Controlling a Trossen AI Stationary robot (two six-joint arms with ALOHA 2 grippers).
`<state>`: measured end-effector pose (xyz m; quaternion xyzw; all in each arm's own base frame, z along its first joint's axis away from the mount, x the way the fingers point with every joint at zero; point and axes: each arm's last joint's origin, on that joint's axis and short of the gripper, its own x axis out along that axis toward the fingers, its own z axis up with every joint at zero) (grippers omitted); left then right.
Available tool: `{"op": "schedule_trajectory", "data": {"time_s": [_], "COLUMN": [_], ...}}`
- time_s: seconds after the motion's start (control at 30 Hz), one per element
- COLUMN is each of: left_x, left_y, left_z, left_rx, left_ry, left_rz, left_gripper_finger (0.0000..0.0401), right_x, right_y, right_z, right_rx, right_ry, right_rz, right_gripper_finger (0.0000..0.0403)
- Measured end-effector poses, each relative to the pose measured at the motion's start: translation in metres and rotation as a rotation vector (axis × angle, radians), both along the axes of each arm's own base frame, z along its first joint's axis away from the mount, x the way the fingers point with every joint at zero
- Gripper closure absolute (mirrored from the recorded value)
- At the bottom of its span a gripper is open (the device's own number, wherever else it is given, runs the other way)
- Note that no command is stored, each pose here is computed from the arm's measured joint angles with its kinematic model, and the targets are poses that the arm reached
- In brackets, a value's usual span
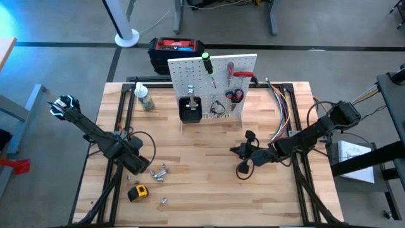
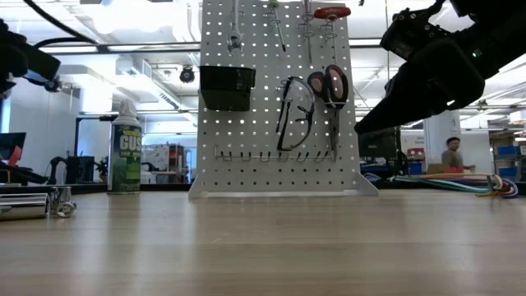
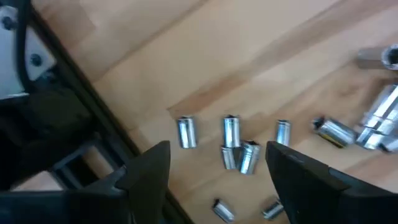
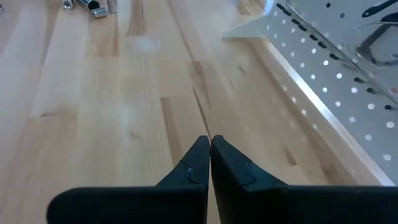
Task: Hang tools onto peg board
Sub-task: Put the silver socket into the black bin on the pegboard
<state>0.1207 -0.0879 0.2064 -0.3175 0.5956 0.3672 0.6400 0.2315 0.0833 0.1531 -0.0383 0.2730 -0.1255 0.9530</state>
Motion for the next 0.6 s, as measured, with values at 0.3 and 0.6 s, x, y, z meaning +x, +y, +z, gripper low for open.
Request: {"op": "schedule_trajectory", "data": {"time_s": [0.3, 0.6], "left_x": [0.005, 0.016], "left_y": [-0.006, -0.016], "left_z": [-0.012, -0.041], "left_rx": [-0.039, 0.019], "left_ry": [0.079, 0.229], "left_rz": [0.048, 0.035], "left_gripper_finger": [0.0188, 0.0210], "right_x": [0.000, 0.000], "right_y": [0.000, 0.000], "right_z": [0.000, 0.001], "right_rx": [0.013, 0.016], "right_ry": [0.000, -0.005], "right_rz": [-0.002, -0.001], "right_gripper_finger": [0.0403, 0.0403]}}
